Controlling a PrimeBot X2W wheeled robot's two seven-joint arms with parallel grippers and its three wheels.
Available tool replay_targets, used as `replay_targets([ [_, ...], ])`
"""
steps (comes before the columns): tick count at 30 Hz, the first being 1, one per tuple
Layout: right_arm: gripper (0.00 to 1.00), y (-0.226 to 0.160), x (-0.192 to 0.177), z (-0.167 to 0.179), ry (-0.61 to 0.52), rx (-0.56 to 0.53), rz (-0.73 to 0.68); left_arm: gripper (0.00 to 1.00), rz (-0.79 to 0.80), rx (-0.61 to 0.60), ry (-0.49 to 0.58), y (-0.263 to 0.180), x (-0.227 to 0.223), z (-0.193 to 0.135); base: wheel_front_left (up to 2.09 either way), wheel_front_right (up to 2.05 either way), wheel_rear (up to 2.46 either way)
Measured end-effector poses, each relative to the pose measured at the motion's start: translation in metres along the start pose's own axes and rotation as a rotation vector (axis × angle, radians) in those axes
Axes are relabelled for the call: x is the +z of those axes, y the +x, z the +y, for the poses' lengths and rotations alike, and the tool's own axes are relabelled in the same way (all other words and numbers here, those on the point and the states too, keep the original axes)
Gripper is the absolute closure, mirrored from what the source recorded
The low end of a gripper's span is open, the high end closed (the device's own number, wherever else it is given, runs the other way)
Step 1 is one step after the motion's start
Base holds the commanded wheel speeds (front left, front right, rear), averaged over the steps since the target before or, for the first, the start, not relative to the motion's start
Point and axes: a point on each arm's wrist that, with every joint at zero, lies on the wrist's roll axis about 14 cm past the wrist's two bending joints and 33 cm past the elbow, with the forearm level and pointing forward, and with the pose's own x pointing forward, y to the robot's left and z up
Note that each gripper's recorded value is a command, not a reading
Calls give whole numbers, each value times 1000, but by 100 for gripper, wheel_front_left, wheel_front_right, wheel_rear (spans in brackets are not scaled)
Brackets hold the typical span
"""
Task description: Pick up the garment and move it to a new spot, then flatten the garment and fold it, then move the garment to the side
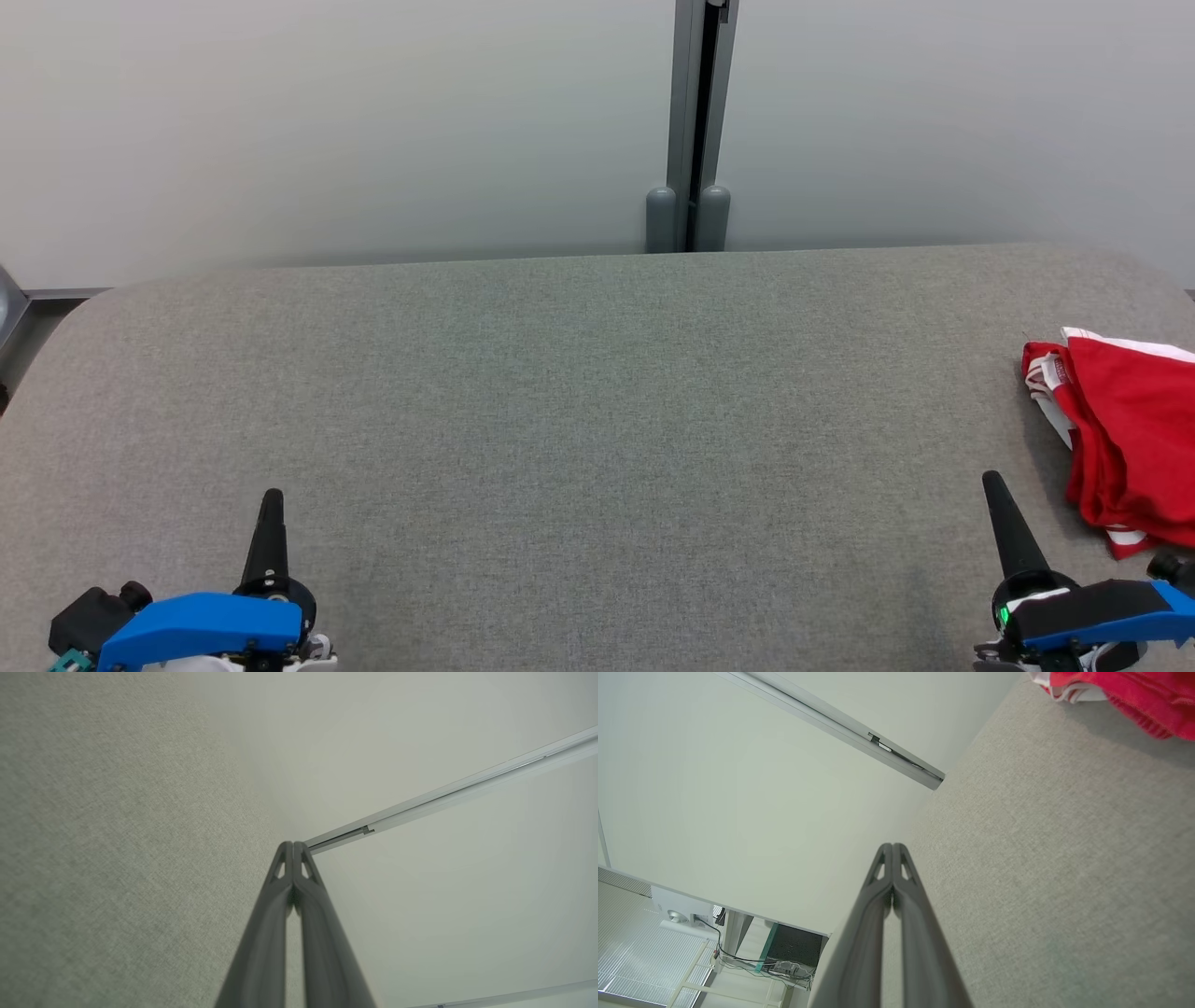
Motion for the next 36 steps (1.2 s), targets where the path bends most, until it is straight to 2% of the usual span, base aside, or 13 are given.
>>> replay_targets([
  [36, 100, 12, 5, 12, 325, 44, -12, 100, -15, -67, -306, 10, 13, -21, 0, 0, 0],
])
